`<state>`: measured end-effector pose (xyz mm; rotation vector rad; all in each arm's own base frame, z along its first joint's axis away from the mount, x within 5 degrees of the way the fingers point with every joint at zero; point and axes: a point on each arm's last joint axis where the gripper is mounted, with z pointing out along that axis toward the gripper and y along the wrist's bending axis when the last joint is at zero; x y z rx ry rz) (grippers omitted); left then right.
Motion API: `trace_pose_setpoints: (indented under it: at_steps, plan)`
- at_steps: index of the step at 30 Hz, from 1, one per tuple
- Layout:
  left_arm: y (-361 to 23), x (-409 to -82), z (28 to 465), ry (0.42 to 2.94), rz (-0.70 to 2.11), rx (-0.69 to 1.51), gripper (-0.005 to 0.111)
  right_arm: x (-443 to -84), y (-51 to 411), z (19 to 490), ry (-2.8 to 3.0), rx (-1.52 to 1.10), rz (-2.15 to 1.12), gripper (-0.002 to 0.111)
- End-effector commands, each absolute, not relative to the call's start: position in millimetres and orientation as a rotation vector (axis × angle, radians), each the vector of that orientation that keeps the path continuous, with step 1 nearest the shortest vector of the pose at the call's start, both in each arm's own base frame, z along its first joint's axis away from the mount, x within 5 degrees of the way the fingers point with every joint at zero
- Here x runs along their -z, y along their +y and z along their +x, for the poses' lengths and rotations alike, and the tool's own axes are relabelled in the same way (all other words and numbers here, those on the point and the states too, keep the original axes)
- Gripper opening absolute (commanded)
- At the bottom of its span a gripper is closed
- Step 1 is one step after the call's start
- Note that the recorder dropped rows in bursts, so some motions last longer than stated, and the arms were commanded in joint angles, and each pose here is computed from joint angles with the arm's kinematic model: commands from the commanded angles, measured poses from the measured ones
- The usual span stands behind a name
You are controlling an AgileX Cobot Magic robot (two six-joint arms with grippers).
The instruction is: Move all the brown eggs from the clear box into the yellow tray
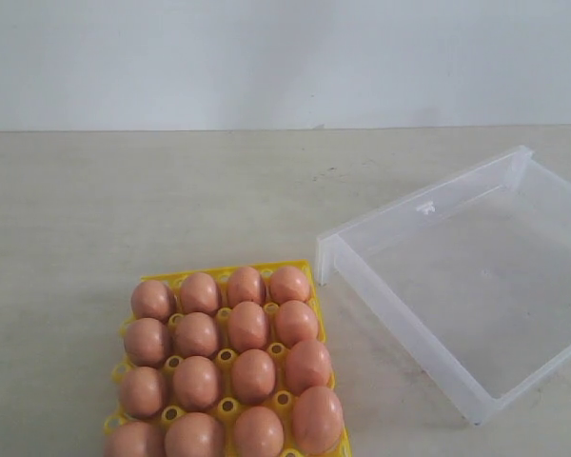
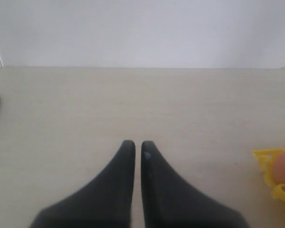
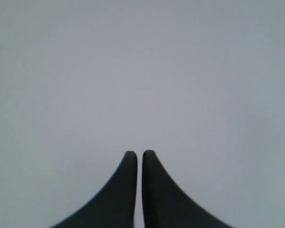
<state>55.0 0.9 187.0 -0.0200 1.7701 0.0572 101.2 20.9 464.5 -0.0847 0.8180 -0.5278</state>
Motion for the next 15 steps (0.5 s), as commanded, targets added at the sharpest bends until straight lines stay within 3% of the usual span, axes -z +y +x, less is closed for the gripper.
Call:
trace_pose_setpoints:
  at_steps: [1, 2, 7, 15]
  plan:
    - [1.0, -188.0, 54.9, 1.762, -0.019, -0.061, 0.004, -466.0, 56.9, 100.1, 1.056, 0.073, -0.548, 0.0]
    - [1.0, -188.0, 54.9, 1.762, -0.019, -0.061, 0.004, -462.8, 66.8, 96.7, 1.055, -0.027, -0.635, 0.0]
    - [1.0, -188.0, 54.9, 1.762, -0.019, -0.061, 0.004, -444.2, 80.2, 101.3, 1.266, -0.548, -0.416, 0.0]
    - [1.0, -188.0, 54.9, 1.762, -0.019, -0.061, 0.004, -452.1, 62.3, 89.5, 1.269, -0.688, -0.227, 0.0]
